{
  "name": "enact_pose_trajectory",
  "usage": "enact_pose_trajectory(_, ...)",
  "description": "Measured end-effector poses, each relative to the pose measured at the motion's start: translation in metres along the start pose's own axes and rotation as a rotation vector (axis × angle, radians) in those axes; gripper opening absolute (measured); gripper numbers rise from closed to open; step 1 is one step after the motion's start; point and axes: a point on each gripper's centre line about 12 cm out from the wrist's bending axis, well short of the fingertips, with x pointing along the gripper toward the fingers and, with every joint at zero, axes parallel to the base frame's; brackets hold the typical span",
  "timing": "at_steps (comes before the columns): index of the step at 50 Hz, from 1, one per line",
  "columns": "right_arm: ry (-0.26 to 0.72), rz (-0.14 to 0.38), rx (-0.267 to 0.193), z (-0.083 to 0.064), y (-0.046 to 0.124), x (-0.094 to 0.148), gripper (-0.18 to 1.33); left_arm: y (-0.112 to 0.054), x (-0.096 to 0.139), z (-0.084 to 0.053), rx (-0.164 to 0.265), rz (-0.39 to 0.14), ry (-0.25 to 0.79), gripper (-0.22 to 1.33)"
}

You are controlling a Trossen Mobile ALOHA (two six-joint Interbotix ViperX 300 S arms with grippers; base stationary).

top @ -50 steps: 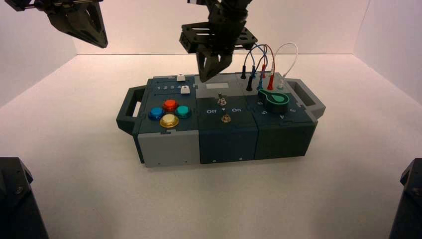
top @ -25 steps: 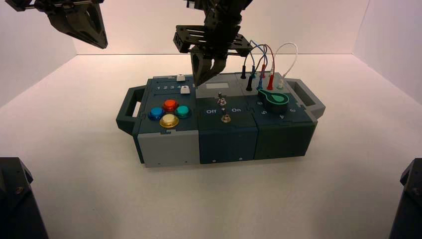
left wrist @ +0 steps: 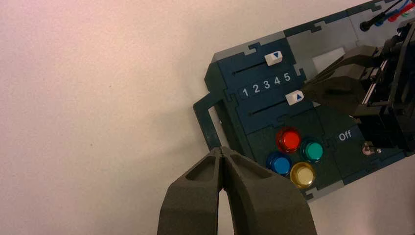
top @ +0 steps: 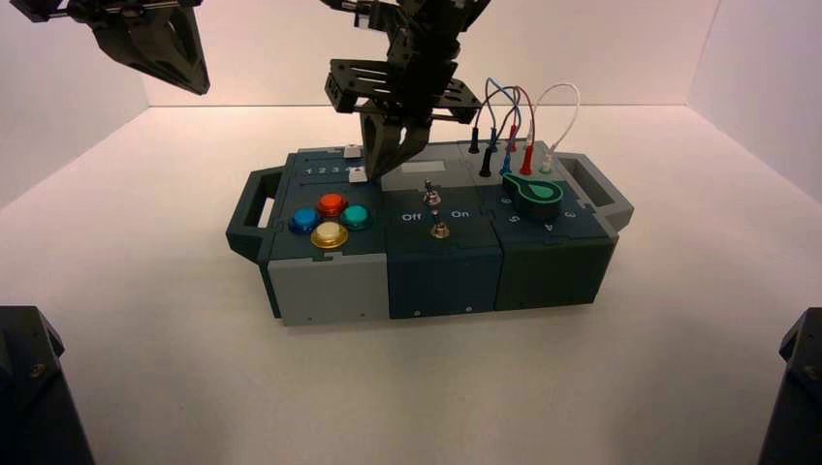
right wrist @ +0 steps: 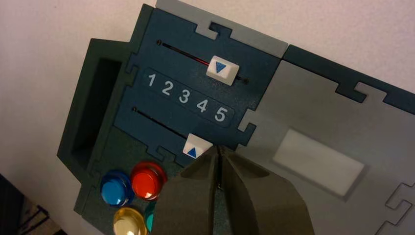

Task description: Move the bottom slider to position 2.

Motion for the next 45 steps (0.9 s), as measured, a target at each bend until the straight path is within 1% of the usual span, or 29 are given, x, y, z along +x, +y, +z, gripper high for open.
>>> enact_pose_trajectory(10,0.001,0.007,0.009,0.0,0.002,0.0,-0.14,0.0,0.0,0.0,0.0,0.0,0.002,-0.17)
enact_pose_trajectory(23,0.009,0.018,-0.006,-0.004,0.011,0.002,-0.14,0.0,0.0,0.0,-0.001,-0.001,0.0,-0.17)
enact_pose_trajectory(45,0.009,0.021,0.0,-0.004,0.012,0.003,-0.14,0.0,0.0,0.0,0.0,0.0,0.0,-0.17)
